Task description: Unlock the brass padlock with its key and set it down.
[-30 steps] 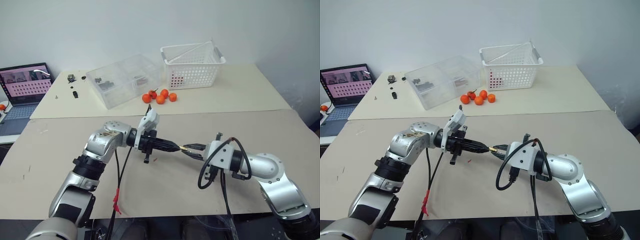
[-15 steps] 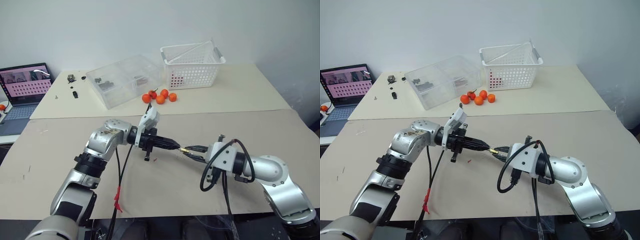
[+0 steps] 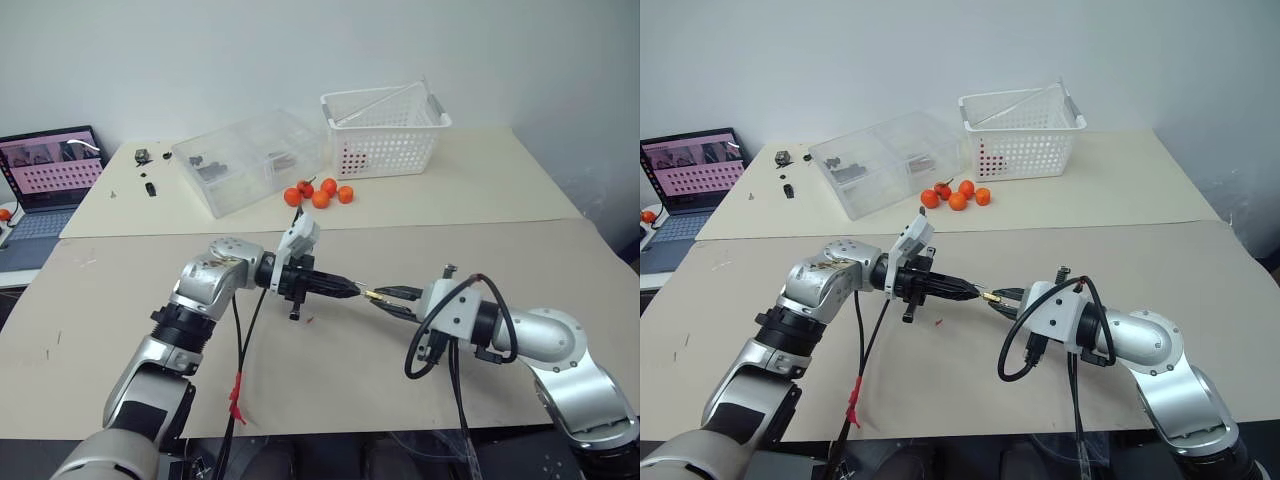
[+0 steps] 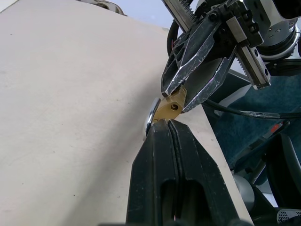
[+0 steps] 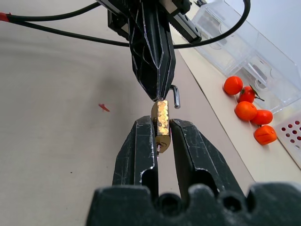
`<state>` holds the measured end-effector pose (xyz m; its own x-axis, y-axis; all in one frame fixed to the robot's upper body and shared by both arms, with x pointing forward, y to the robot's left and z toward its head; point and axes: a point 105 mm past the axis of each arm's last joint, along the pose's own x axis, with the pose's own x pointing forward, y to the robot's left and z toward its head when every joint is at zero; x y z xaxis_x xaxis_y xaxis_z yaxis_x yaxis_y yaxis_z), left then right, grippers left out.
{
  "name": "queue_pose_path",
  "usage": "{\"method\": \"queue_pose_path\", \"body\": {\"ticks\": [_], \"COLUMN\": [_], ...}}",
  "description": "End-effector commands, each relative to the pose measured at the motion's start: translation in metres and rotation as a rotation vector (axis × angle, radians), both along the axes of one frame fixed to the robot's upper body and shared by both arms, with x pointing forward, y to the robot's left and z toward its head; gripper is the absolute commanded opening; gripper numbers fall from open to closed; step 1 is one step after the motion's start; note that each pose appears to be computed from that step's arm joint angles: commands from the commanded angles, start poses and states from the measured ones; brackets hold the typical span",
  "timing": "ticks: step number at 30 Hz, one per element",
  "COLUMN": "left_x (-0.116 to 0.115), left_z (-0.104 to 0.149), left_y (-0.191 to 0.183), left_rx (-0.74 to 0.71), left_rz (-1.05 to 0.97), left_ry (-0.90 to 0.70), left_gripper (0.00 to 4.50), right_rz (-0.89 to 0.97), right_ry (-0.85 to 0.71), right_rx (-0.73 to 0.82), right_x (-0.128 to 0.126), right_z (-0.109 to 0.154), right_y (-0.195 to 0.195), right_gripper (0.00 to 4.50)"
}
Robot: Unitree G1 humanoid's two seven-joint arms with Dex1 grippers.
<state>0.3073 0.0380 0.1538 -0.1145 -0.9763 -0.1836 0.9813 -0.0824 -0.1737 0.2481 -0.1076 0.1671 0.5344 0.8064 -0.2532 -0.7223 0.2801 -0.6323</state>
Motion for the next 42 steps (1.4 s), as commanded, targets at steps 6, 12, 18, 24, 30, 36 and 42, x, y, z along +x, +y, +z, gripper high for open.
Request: {"method": "queue_pose_path", "body": {"ticks": [6, 12, 18, 24, 30, 36, 42], "left_x": [0.001, 0.001, 0.001, 0.028, 0.035, -0.004, -0.031], "left_z": [0.015, 0.014, 0.012, 0.038, 0.065, 0.05, 0.037], "left_y": [-0.003, -0.002, 0.002, 0.025, 0.061, 0.071, 0.085], "left_rx": [-0.019, -0.016, -0.003, -0.033, -0.04, 0.027, 0.123], "left_rz": [-0.018, -0.015, -0.003, 0.147, 0.247, 0.173, 0.166], "left_ry": [-0.051, -0.049, -0.052, -0.112, -0.139, -0.046, -0.016], "left_gripper": [0.05, 0.05, 0.05, 0.05, 0.57, 2.82, 4.44], "right_rz": [0.084, 0.06, 0.033, 0.035, 0.079, 0.183, 0.298], "right_ry": [-0.037, -0.08, -0.13, -0.156, -0.281, -0.52, -0.692], "right_rx": [-0.029, -0.019, -0.045, -0.127, -0.22, -0.308, -0.354], "right_x": [-0.023, -0.016, -0.005, 0.001, 0.014, 0.03, 0.041], "right_z": [0.008, 0.014, 0.021, 0.005, -0.007, -0.014, -0.035], "right_y": [0.006, 0.004, -0.005, -0.013, -0.008, 0.013, 0.036], "right_gripper": [0.12, 0.12, 0.12, 0.12, 0.12, 0.12, 0.12]}}
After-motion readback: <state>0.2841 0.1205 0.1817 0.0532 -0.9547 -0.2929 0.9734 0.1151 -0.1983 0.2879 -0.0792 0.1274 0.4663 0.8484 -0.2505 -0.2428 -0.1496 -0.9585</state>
